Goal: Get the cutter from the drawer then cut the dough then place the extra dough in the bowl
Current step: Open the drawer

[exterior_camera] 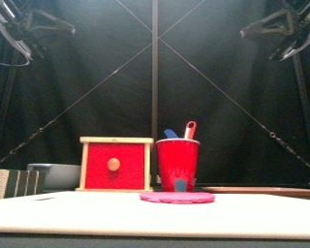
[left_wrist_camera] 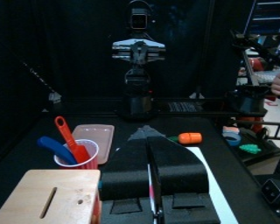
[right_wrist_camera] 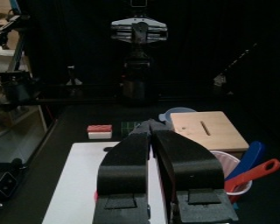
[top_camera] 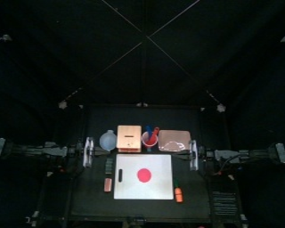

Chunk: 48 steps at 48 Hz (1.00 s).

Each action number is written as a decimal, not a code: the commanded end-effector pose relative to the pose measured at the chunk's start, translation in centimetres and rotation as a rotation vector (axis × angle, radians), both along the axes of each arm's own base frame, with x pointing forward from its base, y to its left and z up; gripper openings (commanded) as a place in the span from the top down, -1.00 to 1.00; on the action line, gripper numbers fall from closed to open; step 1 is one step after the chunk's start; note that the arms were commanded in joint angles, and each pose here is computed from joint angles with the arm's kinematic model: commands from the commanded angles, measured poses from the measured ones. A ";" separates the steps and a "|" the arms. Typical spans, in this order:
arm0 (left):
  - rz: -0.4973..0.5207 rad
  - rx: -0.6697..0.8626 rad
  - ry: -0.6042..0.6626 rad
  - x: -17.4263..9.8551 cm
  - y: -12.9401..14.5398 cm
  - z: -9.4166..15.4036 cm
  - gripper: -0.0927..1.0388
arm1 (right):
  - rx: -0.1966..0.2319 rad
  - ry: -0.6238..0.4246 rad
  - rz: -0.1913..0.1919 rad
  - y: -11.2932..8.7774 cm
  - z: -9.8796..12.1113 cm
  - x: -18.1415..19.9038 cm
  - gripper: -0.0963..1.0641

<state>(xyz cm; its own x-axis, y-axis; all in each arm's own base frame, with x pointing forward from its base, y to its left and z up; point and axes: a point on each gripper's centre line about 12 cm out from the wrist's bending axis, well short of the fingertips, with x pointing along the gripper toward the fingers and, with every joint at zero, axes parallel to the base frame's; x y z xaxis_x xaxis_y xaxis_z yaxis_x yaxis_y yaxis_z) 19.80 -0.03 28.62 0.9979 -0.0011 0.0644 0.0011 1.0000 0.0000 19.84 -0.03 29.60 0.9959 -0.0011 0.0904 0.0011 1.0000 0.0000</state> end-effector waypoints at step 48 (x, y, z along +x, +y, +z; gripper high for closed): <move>0.374 -0.858 -0.049 5.5 1.5 -6.2 0.85 | -0.034 0.543 -0.236 -13.2 -8.9 27.9 0.80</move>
<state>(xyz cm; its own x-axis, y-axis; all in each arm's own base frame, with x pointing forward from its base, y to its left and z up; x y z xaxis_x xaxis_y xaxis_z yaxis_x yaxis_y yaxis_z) 24.60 1.65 21.73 0.9239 0.3678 -0.1058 -0.3207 0.5932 -0.7384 46.92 -12.53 18.86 0.8630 -0.2211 -0.4543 0.2047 0.9751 -0.0856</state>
